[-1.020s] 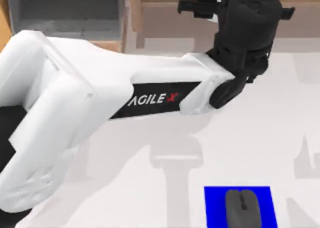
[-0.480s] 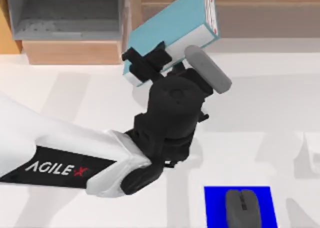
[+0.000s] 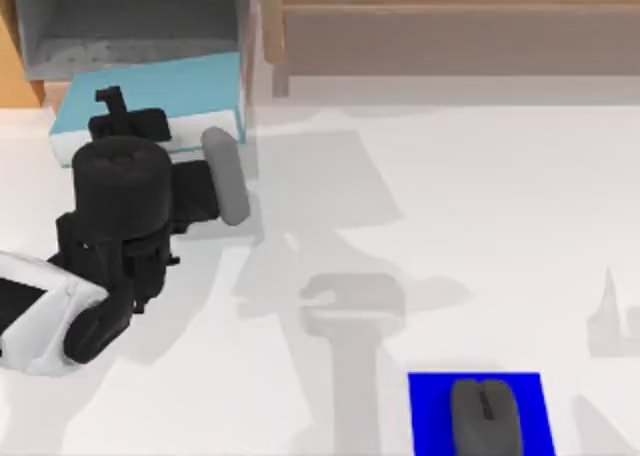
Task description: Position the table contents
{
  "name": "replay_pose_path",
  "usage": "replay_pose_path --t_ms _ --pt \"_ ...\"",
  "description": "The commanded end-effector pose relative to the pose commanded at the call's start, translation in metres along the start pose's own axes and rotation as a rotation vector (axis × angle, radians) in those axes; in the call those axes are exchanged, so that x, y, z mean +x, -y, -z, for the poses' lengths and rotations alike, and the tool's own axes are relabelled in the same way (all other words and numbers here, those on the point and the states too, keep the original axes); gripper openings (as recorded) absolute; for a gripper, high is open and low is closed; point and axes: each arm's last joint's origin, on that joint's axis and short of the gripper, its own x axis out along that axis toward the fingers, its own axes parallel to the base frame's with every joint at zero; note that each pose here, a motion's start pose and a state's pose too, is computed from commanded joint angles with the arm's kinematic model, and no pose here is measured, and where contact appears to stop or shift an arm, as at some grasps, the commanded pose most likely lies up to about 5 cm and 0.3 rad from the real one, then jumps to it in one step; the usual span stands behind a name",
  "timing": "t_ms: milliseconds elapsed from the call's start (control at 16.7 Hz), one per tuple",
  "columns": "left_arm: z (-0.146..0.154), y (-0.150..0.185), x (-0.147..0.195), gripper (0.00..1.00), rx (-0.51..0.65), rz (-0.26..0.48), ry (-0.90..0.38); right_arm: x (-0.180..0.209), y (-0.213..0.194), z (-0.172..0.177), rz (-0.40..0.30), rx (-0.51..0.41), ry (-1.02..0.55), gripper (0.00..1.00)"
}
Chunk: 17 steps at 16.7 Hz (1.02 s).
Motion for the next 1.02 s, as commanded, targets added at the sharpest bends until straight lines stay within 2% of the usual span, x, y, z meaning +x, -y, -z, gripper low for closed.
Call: replay_pose_path --t_ms 180,360,1020 --pt "0.03 -0.024 0.027 0.0 0.066 -0.017 0.027 0.0 0.0 0.0 0.0 0.0 0.0 1.0" --pt "0.043 -0.039 0.054 0.0 0.103 -0.021 0.067 0.0 0.0 0.0 0.0 0.0 0.0 1.0" --pt "0.044 -0.045 0.075 0.0 0.111 -0.026 0.077 0.0 0.0 0.0 0.0 0.0 0.0 1.0"
